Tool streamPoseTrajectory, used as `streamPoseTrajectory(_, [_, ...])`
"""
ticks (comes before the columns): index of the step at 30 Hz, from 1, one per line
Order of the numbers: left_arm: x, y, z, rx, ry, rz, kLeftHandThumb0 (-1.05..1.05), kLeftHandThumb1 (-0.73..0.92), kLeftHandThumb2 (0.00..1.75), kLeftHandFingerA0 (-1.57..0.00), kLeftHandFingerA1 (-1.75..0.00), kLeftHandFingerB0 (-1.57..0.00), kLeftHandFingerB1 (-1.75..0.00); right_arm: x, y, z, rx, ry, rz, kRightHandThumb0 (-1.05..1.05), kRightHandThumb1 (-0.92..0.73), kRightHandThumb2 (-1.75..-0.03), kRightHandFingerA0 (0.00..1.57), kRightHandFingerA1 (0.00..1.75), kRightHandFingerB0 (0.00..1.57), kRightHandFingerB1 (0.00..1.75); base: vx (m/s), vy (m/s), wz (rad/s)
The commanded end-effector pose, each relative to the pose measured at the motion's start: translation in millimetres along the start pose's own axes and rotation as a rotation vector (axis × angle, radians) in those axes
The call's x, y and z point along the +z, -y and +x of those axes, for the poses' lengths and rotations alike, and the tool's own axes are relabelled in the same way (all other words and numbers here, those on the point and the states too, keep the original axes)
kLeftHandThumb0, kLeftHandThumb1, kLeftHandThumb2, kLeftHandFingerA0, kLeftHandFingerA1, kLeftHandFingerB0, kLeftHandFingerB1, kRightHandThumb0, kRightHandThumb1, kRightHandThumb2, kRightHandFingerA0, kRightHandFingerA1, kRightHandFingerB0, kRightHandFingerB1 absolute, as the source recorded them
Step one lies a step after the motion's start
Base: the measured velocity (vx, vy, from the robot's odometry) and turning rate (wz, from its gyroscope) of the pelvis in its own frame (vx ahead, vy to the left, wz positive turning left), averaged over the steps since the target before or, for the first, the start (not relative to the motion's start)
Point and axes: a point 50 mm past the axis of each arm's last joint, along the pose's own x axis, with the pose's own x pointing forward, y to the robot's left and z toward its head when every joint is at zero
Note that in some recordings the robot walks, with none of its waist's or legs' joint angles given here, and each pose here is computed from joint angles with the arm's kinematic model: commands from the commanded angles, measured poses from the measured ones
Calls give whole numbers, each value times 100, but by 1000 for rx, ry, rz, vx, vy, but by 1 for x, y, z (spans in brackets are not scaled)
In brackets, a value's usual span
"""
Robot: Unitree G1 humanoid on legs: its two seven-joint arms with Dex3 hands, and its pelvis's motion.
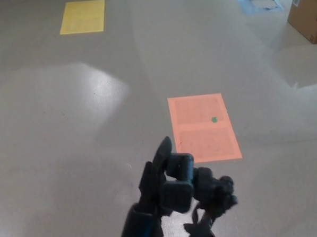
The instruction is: A phone stand is kept on the floor and the robot uses both its hands to grab it and uses its left hand to extend the phone stand by pulling it upwards
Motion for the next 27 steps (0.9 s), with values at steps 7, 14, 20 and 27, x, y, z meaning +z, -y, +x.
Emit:
streamPoseTrajectory(7, [-17, 6, -15, -57, -87, 20, -76, 60, 95, -23, -47, -6, -34, -3, -3, -7, -98, -19, 195, -47, -86, -67, 102, 175, 77, 163, 0, 0, 0])
streamPoseTrajectory(14, [-16, 7, -11, -58, -85, 8, -76, 60, 94, -21, -46, -6, -33, -6, -1, -9, -102, -24, 217, -44, -85, -65, 107, 175, 83, 175, 0, 0, 0])
streamPoseTrajectory(20, [-13, 7, -10, -65, -72, 19, -73, 75, 64, -28, -31, -10, -25, -9, -2, -9, -112, -58, 197, -43, -87, -66, 90, 175, 70, 150, 0, 0, 0])
streamPoseTrajectory(27, [1, 7, -4, -44, 30, 14, -67, 71, 62, -32, -33, -15, -28, -6, -6, -11, -131, -40, 213, -47, -85, -67, 122, 175, 87, 175, 0, 0, 0])
